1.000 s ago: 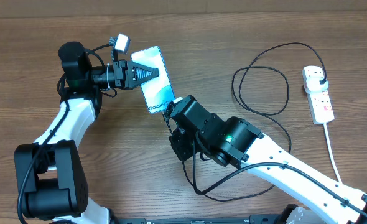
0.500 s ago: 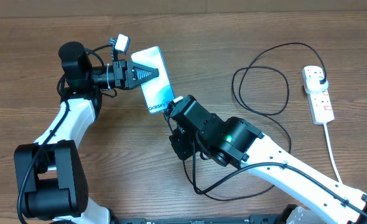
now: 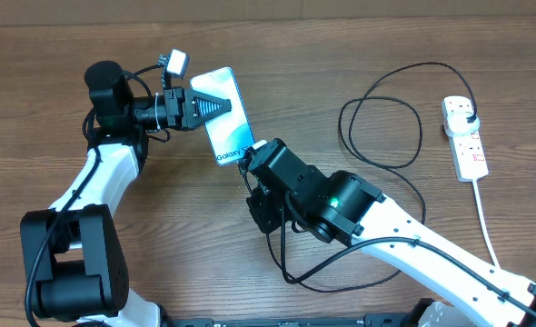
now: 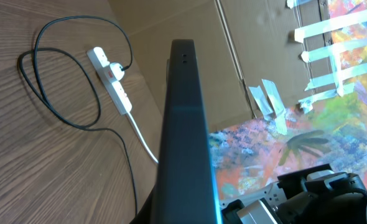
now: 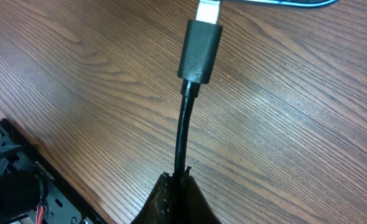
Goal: Plug charger to phone and switch on socket
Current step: 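Push the USB-C plug up into the phone's port with the right gripper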
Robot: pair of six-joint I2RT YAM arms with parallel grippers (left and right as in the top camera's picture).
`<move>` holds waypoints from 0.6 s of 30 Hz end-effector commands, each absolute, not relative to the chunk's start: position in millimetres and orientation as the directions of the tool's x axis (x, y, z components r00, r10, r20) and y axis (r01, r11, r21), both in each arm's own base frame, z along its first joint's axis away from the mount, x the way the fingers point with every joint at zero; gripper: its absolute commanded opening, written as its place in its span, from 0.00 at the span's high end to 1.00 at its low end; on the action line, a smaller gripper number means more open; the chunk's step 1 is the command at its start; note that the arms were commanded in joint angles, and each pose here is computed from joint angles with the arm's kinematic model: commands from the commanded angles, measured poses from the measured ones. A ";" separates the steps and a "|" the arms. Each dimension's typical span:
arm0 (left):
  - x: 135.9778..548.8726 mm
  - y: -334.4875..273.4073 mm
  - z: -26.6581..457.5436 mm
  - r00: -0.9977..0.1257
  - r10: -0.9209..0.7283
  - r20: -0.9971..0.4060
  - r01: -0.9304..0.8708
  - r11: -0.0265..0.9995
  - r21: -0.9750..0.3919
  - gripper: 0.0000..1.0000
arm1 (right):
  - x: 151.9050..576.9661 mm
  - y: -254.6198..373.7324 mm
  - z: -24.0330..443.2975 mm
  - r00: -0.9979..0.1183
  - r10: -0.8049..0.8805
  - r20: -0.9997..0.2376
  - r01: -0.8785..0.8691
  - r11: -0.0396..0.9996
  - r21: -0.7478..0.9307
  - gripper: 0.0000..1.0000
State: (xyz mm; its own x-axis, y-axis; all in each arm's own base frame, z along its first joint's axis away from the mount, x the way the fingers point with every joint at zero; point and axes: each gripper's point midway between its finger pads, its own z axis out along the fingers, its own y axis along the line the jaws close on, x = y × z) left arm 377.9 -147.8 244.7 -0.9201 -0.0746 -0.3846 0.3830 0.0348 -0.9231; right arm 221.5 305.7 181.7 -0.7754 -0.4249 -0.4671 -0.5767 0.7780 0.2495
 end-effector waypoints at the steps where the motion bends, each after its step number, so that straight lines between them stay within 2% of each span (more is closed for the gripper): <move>1: 373.5 -153.3 253.4 -0.895 -0.038 -0.444 0.443 0.017 -0.896 0.96 | 224.9 311.3 189.5 -0.761 -0.420 -0.495 -0.589 0.767 0.254 0.96; 18: 373.8 -152.6 253.5 -0.890 -0.039 -0.454 0.454 0.018 -0.891 0.96 | 221.8 311.0 188.4 -0.765 -0.425 -0.483 -0.590 0.764 0.262 0.96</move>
State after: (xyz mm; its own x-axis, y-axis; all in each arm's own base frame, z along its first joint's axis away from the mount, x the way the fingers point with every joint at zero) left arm 377.9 -147.8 244.6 -0.9129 -0.0739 -0.4014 0.3998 0.0361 -0.9159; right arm 219.9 308.0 182.5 -0.7757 -0.4255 -0.4661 -0.5808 0.7703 0.2632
